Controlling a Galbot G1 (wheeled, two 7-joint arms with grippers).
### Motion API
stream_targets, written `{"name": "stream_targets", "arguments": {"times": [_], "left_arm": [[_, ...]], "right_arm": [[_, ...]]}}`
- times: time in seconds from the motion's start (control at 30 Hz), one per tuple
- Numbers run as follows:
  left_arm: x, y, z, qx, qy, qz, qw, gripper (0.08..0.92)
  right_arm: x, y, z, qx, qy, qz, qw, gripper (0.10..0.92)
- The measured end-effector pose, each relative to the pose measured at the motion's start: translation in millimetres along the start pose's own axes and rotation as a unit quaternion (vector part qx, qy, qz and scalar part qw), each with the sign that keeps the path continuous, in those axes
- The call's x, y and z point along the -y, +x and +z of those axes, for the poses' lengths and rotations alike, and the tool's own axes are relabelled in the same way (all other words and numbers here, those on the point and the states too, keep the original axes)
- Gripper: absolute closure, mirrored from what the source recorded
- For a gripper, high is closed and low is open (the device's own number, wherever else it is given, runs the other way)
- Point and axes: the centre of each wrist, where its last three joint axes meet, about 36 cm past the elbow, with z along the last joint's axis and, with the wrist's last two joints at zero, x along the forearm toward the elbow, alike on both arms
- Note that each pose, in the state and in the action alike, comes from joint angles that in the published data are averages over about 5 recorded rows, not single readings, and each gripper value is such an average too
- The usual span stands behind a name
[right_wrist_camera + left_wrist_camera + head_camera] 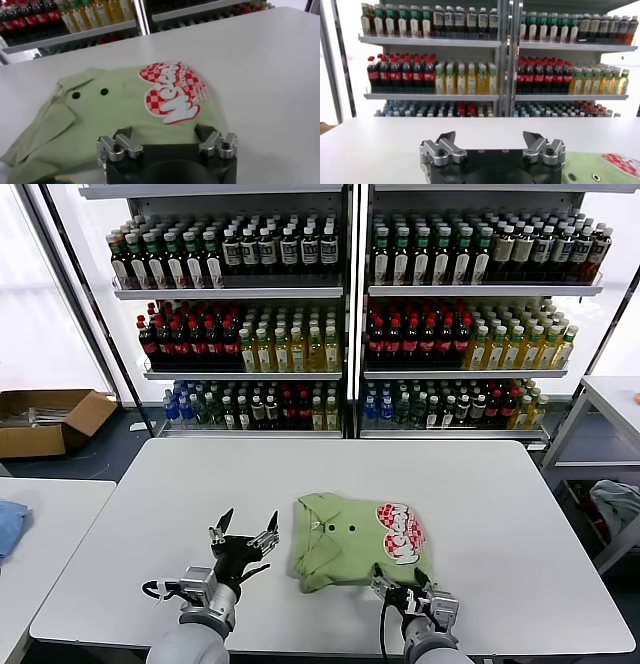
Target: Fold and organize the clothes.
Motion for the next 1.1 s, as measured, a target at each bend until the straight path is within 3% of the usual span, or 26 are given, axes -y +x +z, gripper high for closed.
{"name": "stream_targets", "arguments": {"times": [0.27,0.57,0.8,1.1], "left_arm": [[-2,3,-2,0.007,0.006,-0.006,1.000,0.177],[-5,6,-4,0.031,0.021,-0.017,0.999,0.177],[-13,1,-1,0.052,0.027,-0.034,0.998,0.177],[-26,3,6,0.061,0.015,-0.049,0.997,0.177]], "right_arm": [[2,20,-24,0.061,0.020,-0.006,0.998,0.200],[38,23,-41,0.159,0.134,0.070,0.976,0.200],[69,20,-48,0.180,0.160,0.120,0.963,0.200],[79,16,-55,0.191,0.170,0.132,0.958,0.200]]}}
